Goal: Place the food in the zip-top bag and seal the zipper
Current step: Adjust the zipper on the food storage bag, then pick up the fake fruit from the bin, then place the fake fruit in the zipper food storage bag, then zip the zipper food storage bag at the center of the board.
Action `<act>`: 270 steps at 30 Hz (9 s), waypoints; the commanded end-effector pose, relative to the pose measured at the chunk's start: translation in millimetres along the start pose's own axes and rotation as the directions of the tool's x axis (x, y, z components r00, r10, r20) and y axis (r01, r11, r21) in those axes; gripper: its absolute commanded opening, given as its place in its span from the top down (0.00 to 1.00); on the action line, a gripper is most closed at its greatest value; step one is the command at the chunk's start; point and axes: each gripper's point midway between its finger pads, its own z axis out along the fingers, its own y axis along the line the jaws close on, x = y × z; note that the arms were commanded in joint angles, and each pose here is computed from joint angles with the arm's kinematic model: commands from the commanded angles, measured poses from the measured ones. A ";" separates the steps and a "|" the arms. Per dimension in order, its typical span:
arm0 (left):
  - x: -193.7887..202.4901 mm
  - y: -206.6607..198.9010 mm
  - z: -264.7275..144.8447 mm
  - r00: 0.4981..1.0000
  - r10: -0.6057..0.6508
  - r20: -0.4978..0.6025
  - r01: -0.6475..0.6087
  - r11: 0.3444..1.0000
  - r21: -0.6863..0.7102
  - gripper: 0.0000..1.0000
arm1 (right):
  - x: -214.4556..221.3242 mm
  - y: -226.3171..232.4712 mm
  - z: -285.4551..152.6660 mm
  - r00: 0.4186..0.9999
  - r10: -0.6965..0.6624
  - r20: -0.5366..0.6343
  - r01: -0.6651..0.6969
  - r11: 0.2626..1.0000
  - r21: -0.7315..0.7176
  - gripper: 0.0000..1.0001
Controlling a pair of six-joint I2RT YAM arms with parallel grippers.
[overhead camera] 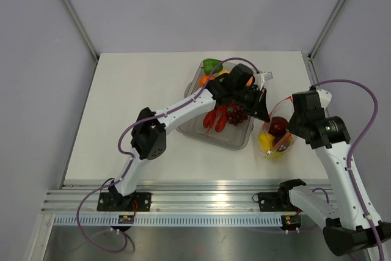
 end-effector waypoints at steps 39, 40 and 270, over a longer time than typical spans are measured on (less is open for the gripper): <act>-30.5 -43.1 -60.4 0.971 0.225 0.081 -0.223 0.974 -0.034 0.63 | -29.9 9.2 -13.2 0.995 0.030 0.093 -0.026 0.999 -0.043 1.00; -32.0 -46.3 -65.0 0.966 0.248 0.079 -0.245 0.969 -0.043 0.60 | -30.1 9.8 -13.3 0.995 0.031 0.092 -0.027 0.999 -0.045 1.00; 45.0 -24.4 -25.1 0.516 0.855 0.054 -0.856 0.514 0.050 1.00 | -18.4 36.8 -25.4 0.999 -0.025 0.028 0.031 0.974 -0.224 0.73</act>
